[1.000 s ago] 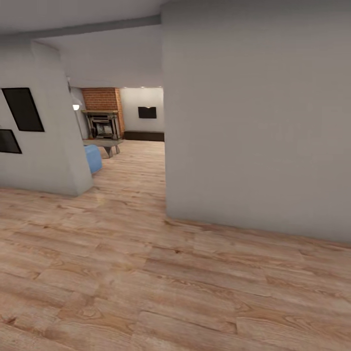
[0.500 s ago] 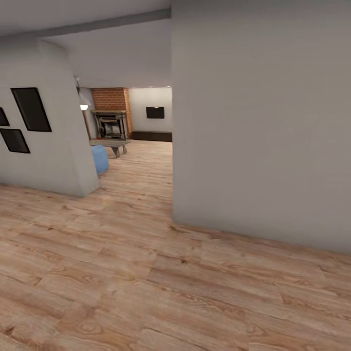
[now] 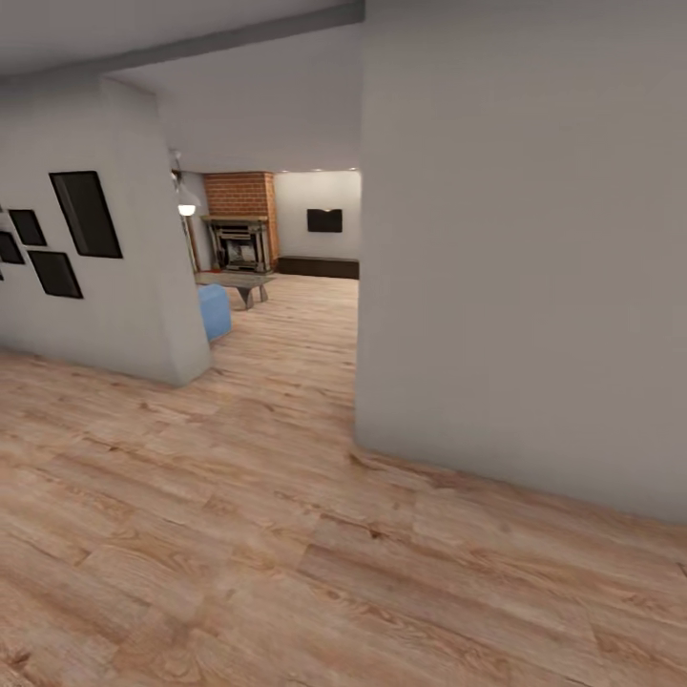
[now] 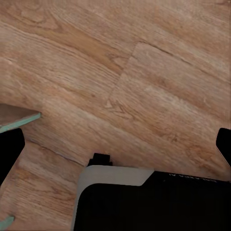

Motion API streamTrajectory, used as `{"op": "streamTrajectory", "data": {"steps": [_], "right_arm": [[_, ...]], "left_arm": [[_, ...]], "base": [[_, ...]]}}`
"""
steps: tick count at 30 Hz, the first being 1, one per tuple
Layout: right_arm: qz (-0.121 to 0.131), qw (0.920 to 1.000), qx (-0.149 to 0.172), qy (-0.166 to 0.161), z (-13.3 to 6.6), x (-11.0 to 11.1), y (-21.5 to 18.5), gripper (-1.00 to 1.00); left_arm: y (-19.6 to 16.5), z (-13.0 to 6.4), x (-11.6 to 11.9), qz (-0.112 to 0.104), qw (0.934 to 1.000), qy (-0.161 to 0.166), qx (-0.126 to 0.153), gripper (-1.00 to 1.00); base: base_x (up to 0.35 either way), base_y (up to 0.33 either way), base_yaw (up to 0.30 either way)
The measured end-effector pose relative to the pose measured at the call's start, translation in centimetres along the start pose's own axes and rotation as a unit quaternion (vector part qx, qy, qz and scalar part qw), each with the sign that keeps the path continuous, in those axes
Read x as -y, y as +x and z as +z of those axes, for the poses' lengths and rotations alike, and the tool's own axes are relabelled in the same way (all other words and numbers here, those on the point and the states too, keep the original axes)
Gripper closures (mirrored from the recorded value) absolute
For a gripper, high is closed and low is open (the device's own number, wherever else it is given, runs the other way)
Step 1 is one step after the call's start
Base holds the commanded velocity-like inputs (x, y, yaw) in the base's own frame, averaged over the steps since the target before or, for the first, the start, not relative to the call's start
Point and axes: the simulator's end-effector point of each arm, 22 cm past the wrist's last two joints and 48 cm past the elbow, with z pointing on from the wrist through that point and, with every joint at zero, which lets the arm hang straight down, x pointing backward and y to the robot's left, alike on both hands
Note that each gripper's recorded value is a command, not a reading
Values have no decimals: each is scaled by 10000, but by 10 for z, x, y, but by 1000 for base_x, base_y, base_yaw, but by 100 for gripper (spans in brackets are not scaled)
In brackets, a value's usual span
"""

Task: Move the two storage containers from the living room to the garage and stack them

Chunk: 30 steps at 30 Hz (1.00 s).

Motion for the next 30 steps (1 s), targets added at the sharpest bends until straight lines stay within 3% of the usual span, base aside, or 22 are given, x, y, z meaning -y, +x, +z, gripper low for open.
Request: {"op": "streamTrajectory", "data": {"steps": [30], "right_arm": [[0,10000,-1,0,0,0,0,-100]], "left_arm": [[0,0,0,2,10000,1,1,-100]], "base": [[326,0,249]]}}
